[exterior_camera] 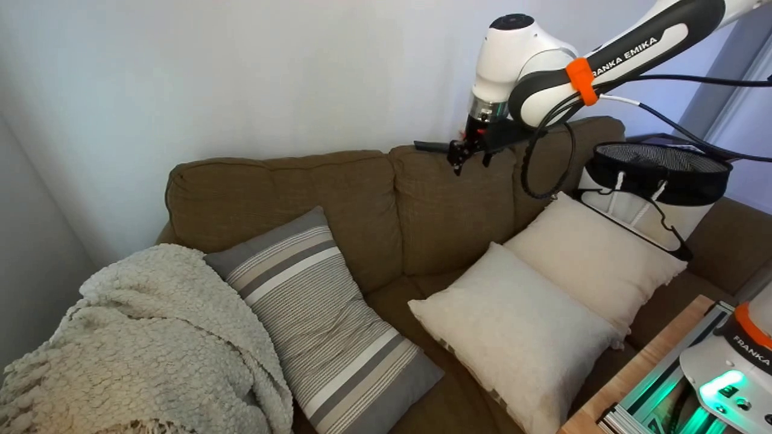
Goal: Move the pillow to the right
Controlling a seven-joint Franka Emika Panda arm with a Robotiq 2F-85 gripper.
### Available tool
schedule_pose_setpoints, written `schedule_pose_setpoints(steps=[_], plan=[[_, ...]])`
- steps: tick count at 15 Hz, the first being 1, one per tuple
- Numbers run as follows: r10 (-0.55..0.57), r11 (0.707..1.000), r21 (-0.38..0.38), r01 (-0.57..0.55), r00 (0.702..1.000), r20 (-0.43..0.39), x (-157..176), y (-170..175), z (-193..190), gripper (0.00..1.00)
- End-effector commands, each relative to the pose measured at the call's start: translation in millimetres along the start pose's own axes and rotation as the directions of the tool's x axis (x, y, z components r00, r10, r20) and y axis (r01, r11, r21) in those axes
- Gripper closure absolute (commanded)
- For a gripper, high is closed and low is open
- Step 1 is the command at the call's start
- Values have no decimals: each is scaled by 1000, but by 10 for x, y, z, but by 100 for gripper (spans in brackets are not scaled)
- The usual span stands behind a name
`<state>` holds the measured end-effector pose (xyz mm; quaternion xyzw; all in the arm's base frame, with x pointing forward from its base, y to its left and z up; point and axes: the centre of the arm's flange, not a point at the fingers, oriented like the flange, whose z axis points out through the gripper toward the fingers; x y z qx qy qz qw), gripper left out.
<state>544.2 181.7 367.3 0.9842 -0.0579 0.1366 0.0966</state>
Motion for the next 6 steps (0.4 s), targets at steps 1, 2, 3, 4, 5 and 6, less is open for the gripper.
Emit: schedule_pose_setpoints(steps=[1, 2, 3, 4, 5, 6], plan=[[-156, 986, 65, 153, 987, 41, 68, -152, 141, 0], [-204, 976, 86, 199, 978, 49, 75, -183, 179, 0], [-251, 964, 104, 245, 967, 51, 79, -195, 189, 0], [-272, 955, 127, 267, 962, 20, 113, -207, 194, 0], [-219, 973, 87, 215, 975, 33, 21, -207, 162, 0], [-227, 971, 92, 223, 974, 30, 37, -212, 171, 1]])
